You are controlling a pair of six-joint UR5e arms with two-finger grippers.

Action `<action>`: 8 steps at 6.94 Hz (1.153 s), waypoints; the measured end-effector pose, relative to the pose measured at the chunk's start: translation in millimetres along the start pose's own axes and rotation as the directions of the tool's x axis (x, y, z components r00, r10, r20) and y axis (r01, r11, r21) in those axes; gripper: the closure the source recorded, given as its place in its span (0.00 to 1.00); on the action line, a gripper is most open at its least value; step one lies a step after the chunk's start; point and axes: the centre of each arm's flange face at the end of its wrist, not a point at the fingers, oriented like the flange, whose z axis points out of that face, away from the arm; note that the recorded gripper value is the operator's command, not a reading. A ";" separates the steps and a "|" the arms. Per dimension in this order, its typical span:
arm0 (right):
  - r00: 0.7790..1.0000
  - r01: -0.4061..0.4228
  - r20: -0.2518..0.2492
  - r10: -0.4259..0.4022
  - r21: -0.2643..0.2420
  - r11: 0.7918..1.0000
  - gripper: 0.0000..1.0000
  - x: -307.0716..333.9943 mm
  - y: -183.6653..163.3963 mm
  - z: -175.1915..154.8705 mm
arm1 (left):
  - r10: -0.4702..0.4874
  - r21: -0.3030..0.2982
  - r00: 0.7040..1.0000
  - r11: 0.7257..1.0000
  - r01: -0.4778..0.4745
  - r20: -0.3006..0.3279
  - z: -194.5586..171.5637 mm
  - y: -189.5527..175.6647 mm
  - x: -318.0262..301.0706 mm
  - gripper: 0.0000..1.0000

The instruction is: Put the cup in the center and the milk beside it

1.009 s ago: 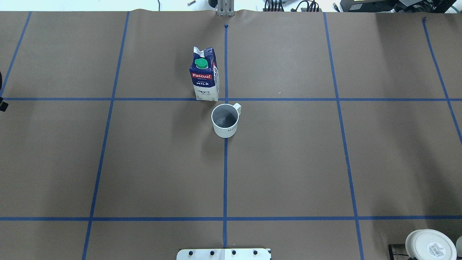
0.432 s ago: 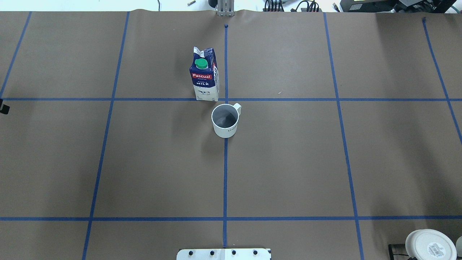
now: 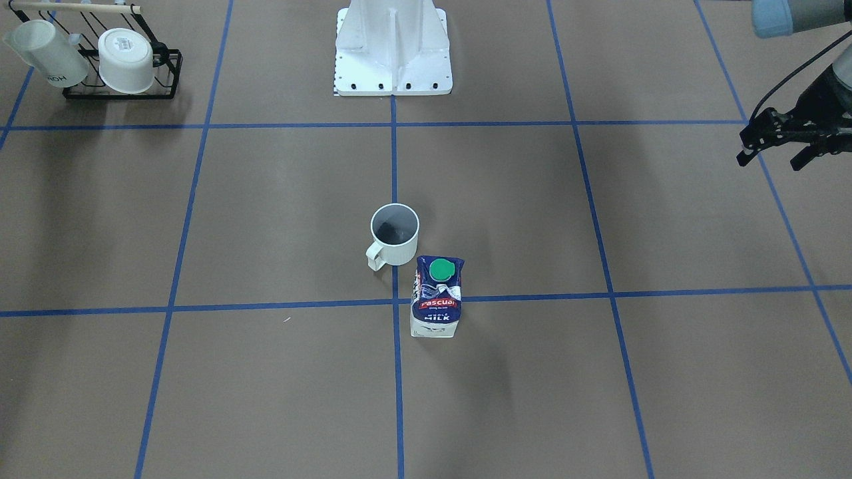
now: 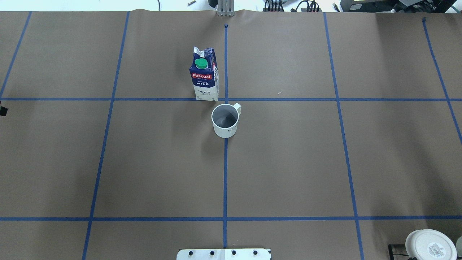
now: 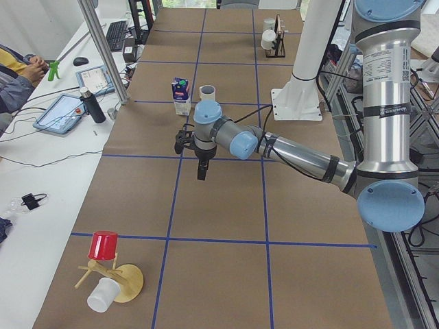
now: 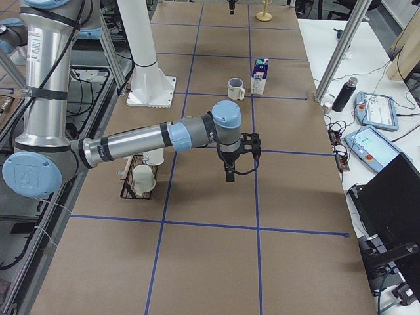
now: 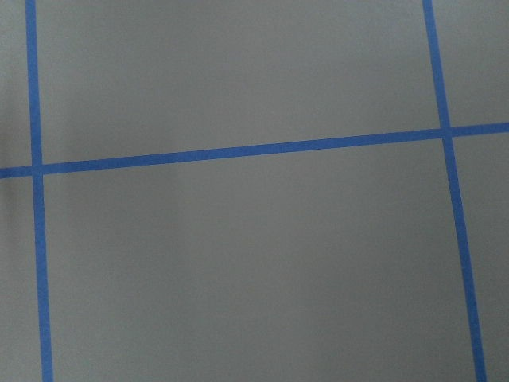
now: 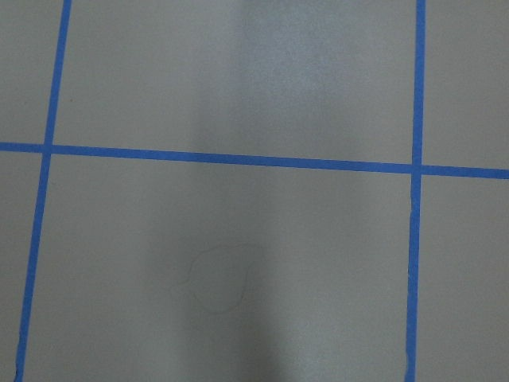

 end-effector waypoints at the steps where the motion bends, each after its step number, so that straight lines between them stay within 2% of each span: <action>1: 1.000 0.020 -0.016 -0.020 -0.012 1.000 0.00 -11.7 -1.0 8.1 | 0.001 0.001 1.000 1.000 -0.001 0.002 -0.8 0.4 -0.9 0.02; 3: 0.999 0.028 -0.020 -0.028 -0.024 0.999 0.00 -18.4 -0.3 14.1 | 0.040 0.006 0.999 0.999 -0.040 0.012 -2.7 3.1 -4.9 0.02; 5: 0.999 0.028 -0.020 -0.029 -0.028 0.999 0.00 -18.9 0.0 15.8 | 0.192 -0.014 0.981 0.981 -0.192 0.033 -1.8 17.3 -30.0 0.02; 8: 0.999 0.028 -0.017 -0.029 -0.030 0.999 0.00 -19.3 0.7 16.4 | 0.187 -0.028 0.982 0.982 -0.186 0.042 1.8 21.5 -45.6 0.02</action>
